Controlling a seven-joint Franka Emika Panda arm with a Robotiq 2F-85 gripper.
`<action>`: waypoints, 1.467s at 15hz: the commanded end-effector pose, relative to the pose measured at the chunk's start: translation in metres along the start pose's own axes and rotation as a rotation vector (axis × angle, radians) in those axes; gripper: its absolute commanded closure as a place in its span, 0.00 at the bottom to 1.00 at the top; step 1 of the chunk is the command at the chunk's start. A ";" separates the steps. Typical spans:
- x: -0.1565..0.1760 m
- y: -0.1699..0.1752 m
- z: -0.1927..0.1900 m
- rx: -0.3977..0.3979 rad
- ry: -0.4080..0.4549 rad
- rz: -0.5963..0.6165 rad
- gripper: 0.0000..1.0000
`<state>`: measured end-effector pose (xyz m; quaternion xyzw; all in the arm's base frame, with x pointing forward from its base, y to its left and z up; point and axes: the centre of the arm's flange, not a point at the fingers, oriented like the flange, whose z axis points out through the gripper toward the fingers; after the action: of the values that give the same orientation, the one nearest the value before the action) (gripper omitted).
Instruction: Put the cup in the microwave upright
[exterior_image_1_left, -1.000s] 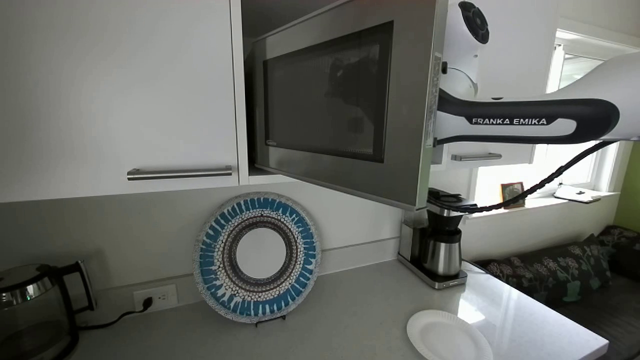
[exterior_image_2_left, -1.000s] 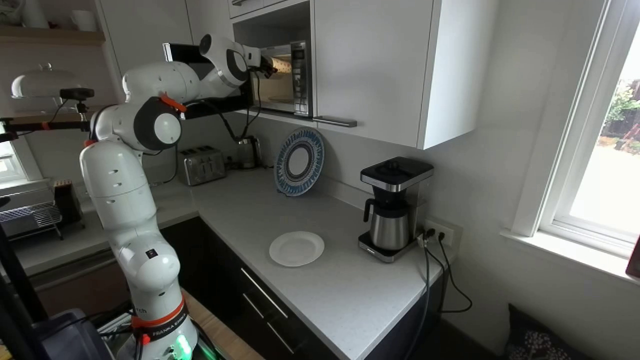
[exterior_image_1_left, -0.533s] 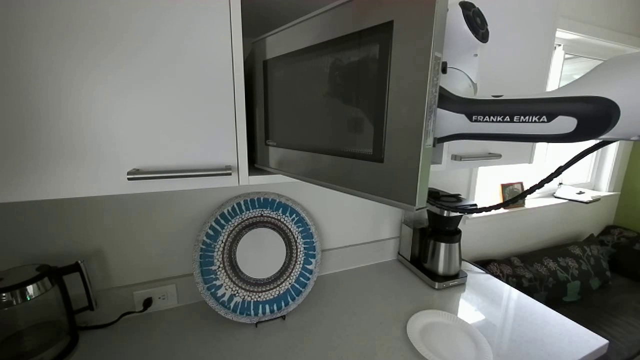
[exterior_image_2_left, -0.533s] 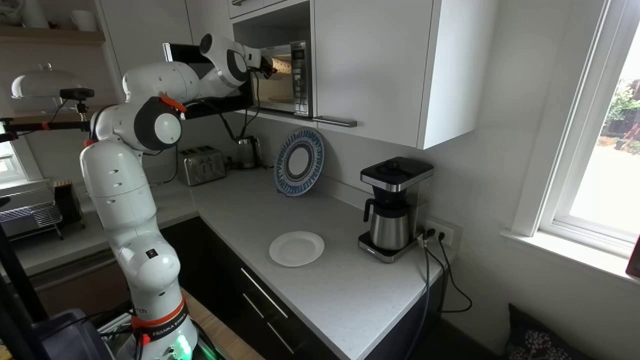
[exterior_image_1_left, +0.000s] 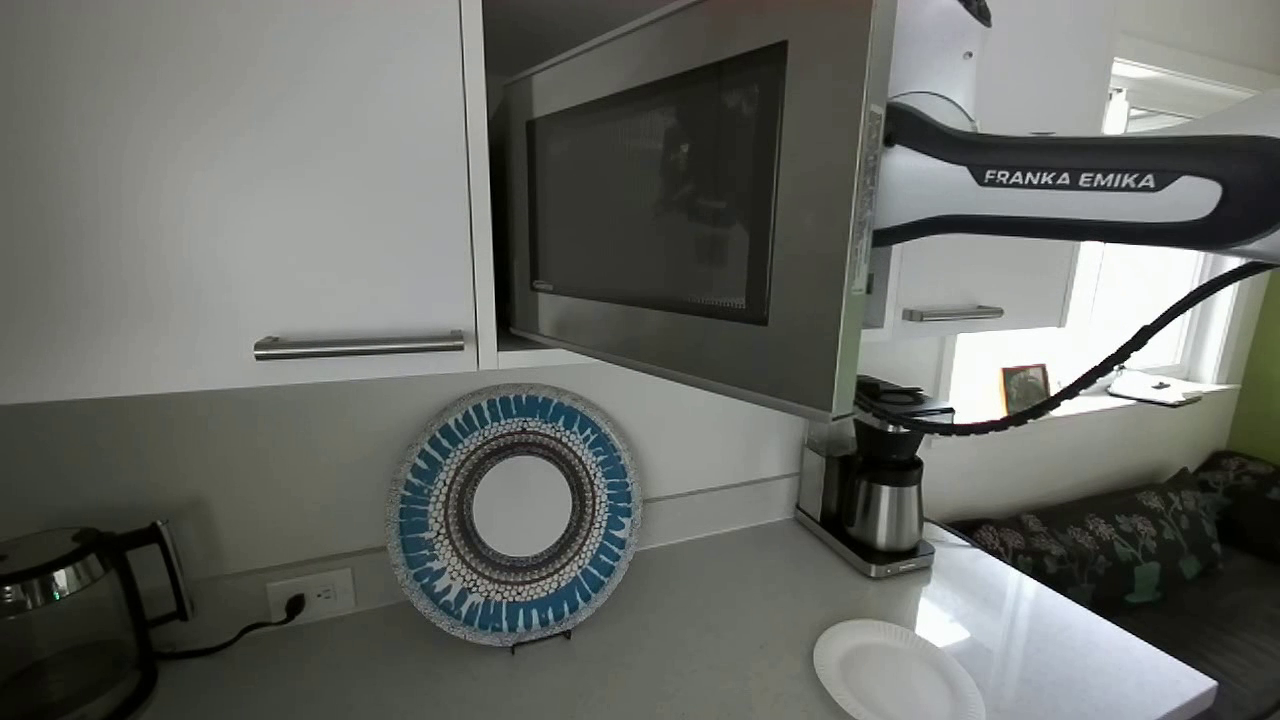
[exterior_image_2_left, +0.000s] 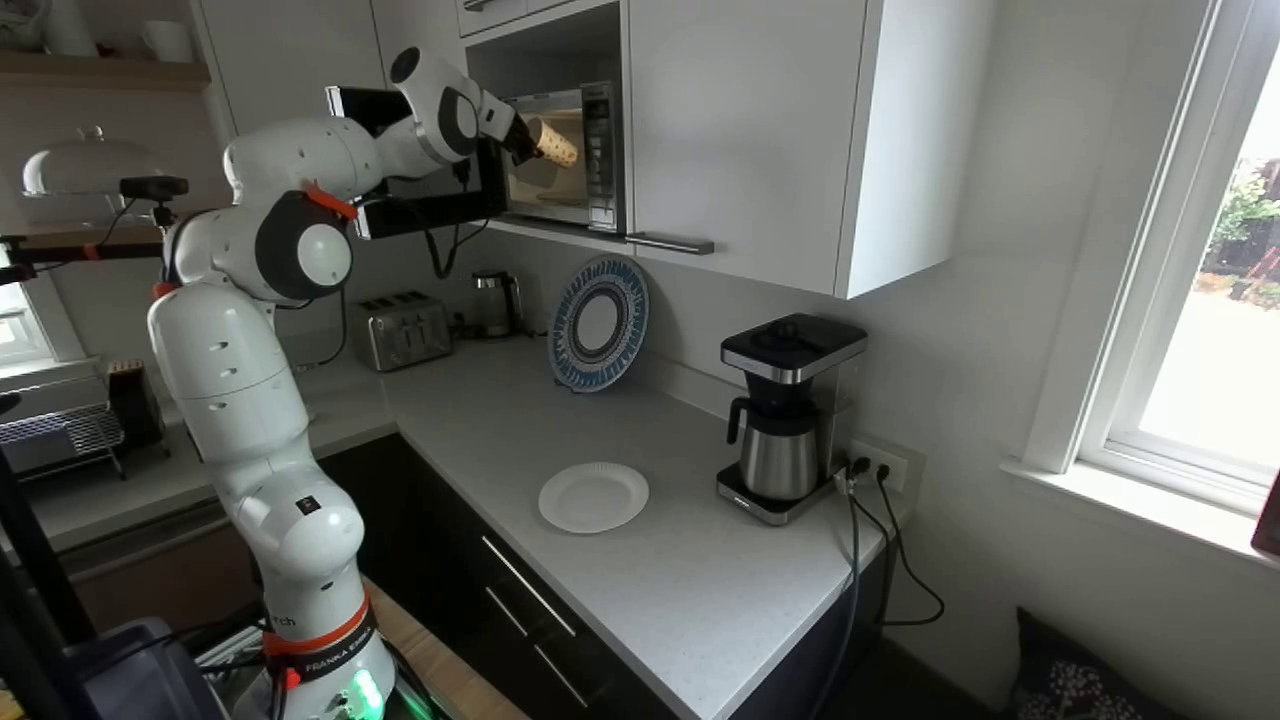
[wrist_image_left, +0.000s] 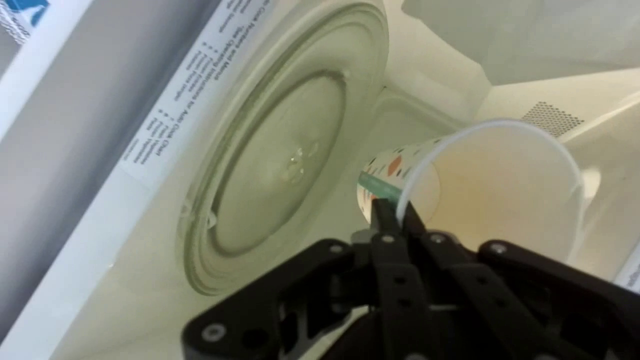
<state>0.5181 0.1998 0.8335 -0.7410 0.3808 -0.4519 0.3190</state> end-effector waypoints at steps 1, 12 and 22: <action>0.007 -0.004 -0.023 -0.079 -0.032 0.114 0.99; 0.010 -0.012 -0.030 -0.046 -0.072 0.178 0.99; 0.031 -0.016 -0.031 -0.072 -0.153 0.592 0.99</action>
<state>0.4966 0.1832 0.8685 -0.6678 0.5303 -0.3061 0.4232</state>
